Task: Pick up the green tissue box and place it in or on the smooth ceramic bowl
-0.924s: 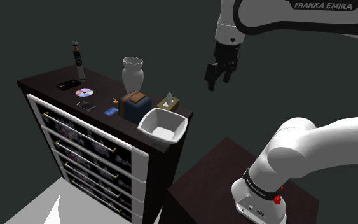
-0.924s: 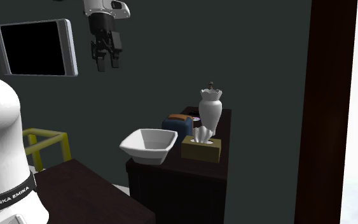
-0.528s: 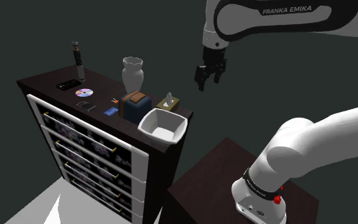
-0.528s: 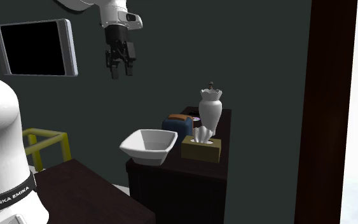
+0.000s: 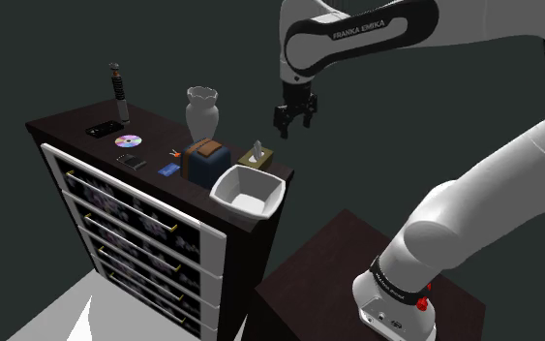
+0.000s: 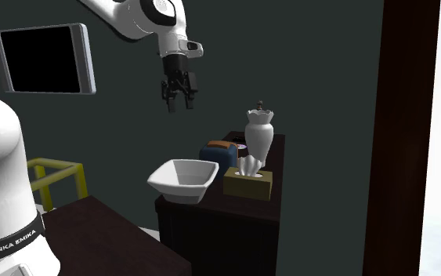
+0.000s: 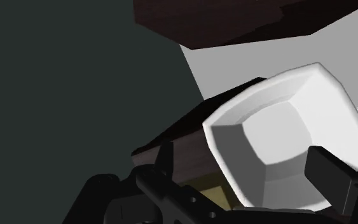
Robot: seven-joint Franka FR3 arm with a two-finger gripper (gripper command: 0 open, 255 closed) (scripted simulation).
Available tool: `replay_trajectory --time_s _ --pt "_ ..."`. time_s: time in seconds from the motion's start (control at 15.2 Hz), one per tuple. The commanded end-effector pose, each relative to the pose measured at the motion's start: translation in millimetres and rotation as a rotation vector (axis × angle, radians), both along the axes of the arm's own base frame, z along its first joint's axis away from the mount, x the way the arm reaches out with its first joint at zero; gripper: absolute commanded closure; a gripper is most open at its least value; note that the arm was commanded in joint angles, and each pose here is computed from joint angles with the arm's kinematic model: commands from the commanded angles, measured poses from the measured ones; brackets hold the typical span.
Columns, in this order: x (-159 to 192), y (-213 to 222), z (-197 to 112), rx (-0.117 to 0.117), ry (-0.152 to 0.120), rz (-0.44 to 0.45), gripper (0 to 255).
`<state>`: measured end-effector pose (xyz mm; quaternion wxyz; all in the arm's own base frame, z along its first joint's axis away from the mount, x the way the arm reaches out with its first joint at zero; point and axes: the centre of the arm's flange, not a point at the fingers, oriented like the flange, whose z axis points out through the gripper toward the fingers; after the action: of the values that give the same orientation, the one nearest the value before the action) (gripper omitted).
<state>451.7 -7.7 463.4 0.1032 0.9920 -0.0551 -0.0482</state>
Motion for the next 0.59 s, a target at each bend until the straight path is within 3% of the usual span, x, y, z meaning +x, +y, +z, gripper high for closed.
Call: replay_trajectory --time_s 0.0,0.53 --pt "24 -7 -17 -0.011 0.008 -0.007 0" --pt "113 -33 -75 -0.052 0.038 -0.034 0"
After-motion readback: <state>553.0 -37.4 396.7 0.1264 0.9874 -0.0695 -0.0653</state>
